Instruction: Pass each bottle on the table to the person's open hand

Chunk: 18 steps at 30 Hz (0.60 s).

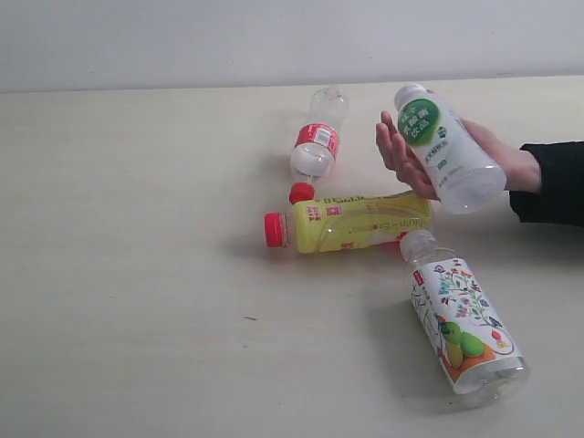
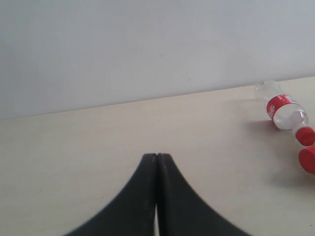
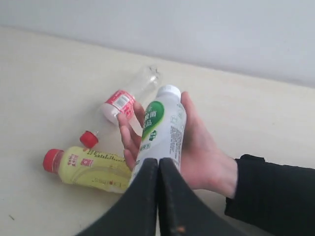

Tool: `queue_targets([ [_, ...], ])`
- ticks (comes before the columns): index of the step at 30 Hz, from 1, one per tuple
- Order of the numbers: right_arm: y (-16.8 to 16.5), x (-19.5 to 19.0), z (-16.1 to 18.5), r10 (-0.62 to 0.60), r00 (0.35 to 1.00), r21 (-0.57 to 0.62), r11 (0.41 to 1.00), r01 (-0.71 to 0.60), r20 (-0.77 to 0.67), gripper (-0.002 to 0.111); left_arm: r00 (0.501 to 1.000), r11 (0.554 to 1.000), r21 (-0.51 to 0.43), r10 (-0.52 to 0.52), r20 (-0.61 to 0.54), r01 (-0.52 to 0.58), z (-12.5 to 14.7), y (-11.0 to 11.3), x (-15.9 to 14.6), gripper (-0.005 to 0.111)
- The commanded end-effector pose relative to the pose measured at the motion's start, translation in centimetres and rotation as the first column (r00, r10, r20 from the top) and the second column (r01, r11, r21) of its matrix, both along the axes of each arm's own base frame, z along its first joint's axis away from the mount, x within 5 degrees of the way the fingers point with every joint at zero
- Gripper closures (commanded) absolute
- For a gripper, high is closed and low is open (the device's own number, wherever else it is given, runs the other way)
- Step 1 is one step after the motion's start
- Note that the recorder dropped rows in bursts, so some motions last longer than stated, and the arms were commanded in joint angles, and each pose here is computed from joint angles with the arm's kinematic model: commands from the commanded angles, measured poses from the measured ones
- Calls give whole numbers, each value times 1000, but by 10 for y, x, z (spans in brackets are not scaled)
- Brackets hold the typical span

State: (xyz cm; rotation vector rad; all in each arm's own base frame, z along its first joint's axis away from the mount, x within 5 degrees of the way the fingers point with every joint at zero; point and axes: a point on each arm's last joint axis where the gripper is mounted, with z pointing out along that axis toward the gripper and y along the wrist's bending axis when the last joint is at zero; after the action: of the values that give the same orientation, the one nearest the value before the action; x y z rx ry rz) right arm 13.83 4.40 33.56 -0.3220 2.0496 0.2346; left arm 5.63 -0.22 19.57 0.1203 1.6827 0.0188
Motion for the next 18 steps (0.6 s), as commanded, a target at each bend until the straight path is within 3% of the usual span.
queue_targets([
  [1, -8, -27, -12, -13, 994, 43, 999, 8, 112, 108, 1000, 1000, 5, 2, 13, -2, 0, 0, 0, 107],
  [18, -27, -93, -22, -47, 871, 110, 994, -8, 490, 108, 1000, 1000, 5, 2, 13, -2, 0, 0, 0, 107],
])
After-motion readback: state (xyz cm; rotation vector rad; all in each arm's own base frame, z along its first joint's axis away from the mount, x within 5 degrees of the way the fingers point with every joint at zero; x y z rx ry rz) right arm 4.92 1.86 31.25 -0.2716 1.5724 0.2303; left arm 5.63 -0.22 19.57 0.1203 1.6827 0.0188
